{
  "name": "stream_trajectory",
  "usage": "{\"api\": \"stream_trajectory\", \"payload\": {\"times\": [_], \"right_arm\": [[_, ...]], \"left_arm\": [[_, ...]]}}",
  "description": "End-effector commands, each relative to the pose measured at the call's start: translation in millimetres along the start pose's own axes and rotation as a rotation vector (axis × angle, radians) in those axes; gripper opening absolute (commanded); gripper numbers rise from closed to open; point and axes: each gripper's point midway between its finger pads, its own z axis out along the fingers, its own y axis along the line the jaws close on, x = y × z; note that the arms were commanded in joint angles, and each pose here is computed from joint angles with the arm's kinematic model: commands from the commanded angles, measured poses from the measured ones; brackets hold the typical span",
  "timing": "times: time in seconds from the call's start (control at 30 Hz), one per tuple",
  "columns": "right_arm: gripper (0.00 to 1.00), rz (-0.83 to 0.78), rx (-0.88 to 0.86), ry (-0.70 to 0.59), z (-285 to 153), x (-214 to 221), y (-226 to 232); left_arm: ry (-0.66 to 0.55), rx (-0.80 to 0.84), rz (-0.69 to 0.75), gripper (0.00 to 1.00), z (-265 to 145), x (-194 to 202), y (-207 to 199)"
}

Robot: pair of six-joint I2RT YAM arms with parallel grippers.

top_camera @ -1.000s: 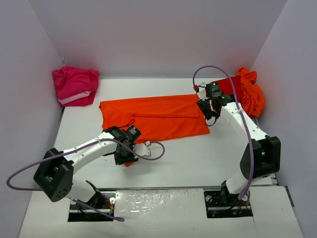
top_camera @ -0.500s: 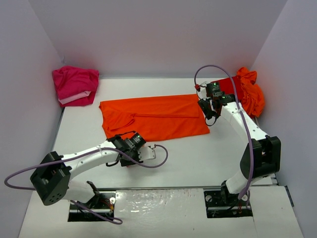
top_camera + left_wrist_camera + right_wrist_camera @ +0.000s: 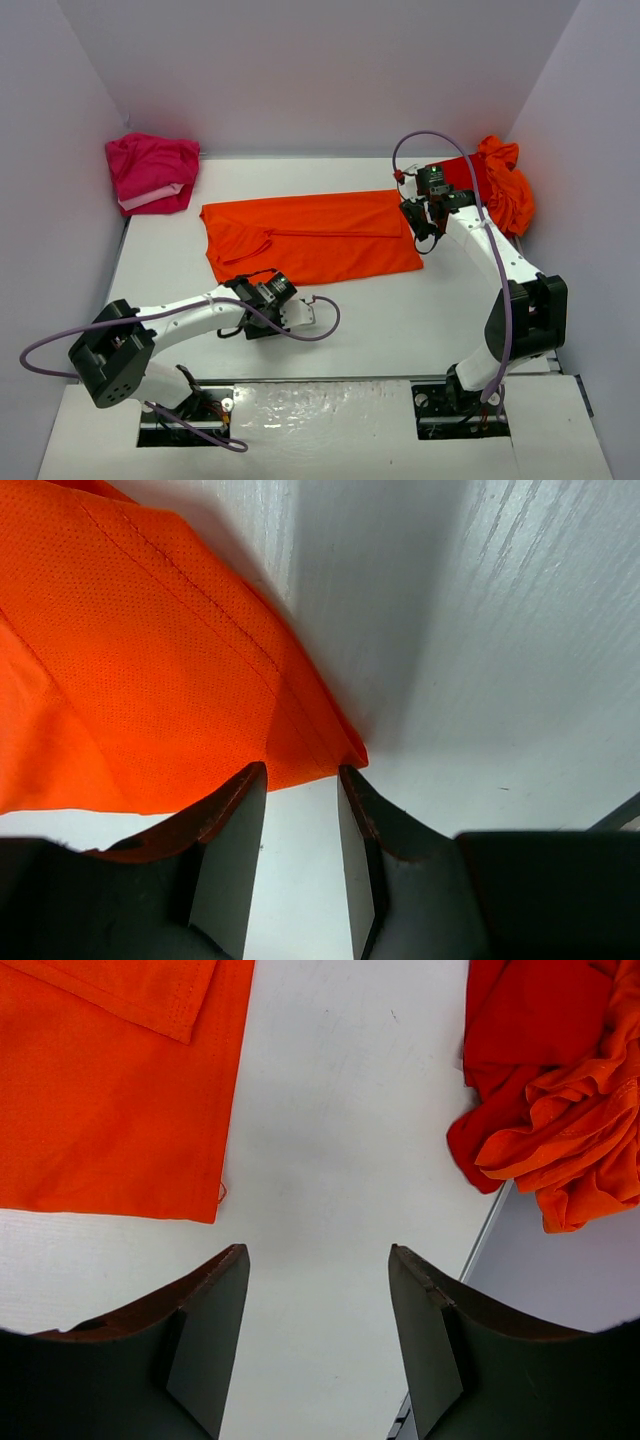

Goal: Fold and stack the t-shirts
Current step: Grap the side of the flattened tshirt closest away from the robot with both arms

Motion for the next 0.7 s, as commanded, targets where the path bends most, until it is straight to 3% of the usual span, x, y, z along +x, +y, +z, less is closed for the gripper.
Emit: {"api": "stream_trajectory", "payload": {"times": [0.0,0.67], "right_arm": [[0.55,0.045,0.05,-0.062,-13,-11,-15],[0.56,0.044,0.038,-0.043,-4,-7,-11]], "left_arm": [[-0.028,0.004,0.004,0.31,-2,-10,2],[0.0,0.112,0.057,0.31,-6,-8,-13]]}}
